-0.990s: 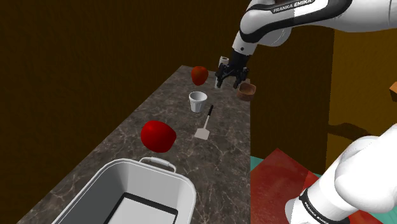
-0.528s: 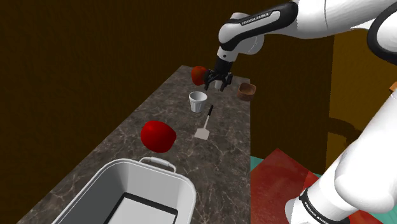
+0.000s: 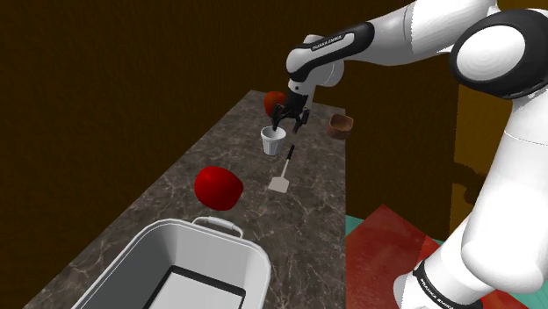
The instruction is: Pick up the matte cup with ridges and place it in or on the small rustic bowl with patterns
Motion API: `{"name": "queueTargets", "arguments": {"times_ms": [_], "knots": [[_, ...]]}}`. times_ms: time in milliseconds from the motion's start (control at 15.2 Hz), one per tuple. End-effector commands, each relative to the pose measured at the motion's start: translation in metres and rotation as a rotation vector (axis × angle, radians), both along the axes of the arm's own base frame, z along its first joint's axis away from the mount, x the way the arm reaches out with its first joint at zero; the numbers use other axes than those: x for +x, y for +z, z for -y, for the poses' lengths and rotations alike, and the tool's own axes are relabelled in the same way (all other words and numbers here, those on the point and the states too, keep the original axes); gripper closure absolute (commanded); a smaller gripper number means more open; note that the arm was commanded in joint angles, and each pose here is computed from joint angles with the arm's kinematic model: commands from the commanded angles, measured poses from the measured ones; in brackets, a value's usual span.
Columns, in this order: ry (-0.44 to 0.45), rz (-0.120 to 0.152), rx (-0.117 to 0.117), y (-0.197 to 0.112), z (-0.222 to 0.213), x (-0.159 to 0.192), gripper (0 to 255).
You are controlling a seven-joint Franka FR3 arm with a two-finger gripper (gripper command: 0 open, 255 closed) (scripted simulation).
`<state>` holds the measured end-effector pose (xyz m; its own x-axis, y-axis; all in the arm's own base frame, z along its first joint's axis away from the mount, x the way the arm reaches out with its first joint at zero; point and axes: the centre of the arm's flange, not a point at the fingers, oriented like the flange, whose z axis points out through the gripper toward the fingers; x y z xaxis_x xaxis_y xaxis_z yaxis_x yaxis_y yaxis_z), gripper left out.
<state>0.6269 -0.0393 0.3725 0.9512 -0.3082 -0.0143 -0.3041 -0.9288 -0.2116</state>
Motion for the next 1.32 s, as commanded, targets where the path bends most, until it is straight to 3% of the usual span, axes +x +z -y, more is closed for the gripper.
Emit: {"name": "queueTargets", "arguments": {"times_ms": [0,132,660,726,1254], "knots": [[0.000,0.000,0.000,-0.011,-0.003,0.001,0],[0.000,0.000,0.000,-0.024,-0.005,0.002,0],[0.000,0.000,0.000,-0.024,-0.005,0.002,0],[0.000,0.000,0.000,-0.024,-0.005,0.002,255],[0.000,0.000,0.000,-0.024,-0.005,0.002,255]]}}
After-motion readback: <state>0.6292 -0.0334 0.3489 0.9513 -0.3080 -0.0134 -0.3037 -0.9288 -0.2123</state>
